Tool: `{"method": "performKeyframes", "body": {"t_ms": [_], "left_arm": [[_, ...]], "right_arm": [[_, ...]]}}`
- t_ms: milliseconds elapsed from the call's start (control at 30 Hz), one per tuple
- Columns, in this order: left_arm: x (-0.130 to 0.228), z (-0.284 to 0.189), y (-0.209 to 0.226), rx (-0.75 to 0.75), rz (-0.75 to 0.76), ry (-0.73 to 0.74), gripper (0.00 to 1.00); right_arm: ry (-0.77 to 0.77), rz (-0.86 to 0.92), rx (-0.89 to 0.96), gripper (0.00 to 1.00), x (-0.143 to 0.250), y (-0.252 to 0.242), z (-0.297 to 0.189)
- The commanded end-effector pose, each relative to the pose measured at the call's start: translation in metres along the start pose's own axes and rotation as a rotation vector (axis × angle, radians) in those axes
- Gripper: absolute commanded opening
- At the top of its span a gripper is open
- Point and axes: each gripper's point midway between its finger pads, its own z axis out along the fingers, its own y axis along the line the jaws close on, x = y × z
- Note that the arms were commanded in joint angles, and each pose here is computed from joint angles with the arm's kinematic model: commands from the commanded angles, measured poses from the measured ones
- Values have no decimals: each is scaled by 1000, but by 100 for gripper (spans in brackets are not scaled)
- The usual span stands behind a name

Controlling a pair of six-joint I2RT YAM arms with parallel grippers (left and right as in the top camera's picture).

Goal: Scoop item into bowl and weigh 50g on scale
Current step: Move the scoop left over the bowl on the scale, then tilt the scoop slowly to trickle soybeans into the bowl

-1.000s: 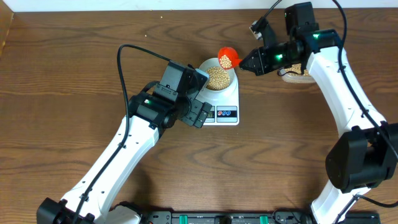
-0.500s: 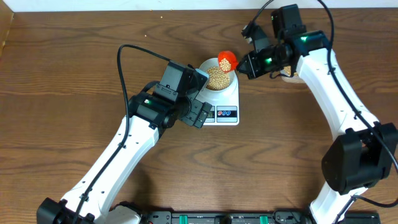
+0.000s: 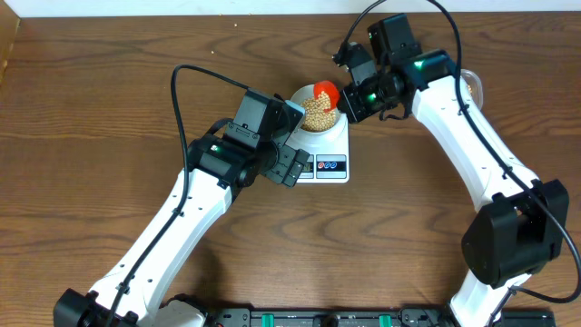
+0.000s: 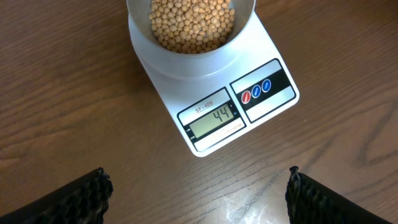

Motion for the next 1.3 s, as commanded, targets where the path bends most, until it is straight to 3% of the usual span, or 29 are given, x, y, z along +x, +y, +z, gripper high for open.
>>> {"method": "performKeyframes", "body": {"t_ms": [0,1067,1267], "left_arm": [[-1,-1,3,-10,3,-2,91],[-1,-1,3,-10,3,-2,92],[-1,-1,3,-10,3,-2,91]], "right_arm": [[4,-34,17,1,0,3,1],[14,-99,62,1,1,3,3],[-2,-74,-30,1,-1,12,1]]}}
